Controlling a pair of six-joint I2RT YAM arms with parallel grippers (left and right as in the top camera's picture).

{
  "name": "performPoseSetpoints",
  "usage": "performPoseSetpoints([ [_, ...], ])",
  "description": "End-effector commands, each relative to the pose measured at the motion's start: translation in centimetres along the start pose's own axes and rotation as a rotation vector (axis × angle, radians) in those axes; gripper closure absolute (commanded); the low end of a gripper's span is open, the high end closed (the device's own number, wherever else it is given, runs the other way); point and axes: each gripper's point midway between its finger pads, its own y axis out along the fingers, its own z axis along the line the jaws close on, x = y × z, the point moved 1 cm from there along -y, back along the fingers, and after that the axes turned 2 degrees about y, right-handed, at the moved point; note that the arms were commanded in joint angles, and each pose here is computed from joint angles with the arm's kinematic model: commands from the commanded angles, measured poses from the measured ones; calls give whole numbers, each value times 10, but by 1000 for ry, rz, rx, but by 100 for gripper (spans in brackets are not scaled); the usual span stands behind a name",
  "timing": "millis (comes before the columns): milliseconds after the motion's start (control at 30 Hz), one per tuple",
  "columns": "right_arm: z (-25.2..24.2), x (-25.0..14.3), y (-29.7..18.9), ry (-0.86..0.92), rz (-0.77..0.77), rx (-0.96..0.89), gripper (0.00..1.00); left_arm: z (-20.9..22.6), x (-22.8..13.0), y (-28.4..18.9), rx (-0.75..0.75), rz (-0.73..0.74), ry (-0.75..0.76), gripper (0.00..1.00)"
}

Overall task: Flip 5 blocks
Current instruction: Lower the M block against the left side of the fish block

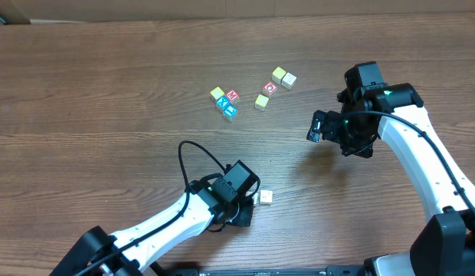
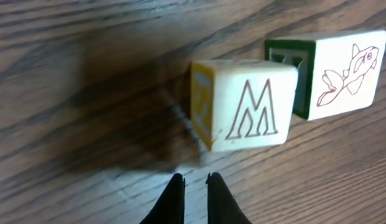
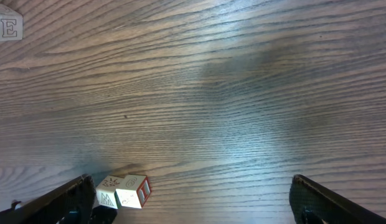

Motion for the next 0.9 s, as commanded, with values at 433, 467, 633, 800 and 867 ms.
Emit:
performPoseSetpoints([
  [433, 4, 3, -5, -9, -19, 15, 0, -4, 0, 12, -19, 17, 6, 92],
  [467, 4, 3, -5, -9, -19, 15, 0, -4, 1, 12, -20, 15, 6, 92],
  [633, 4, 3, -5, -9, -19, 14, 0, -7, 5, 12, -30, -4, 9, 92],
  [800, 4, 3, -5, -9, -19, 15, 0, -7, 6, 12, -31, -6, 9, 91],
  [867, 4, 3, -5, -9, -19, 15, 0, -7, 7, 12, -33, -11, 10, 91],
])
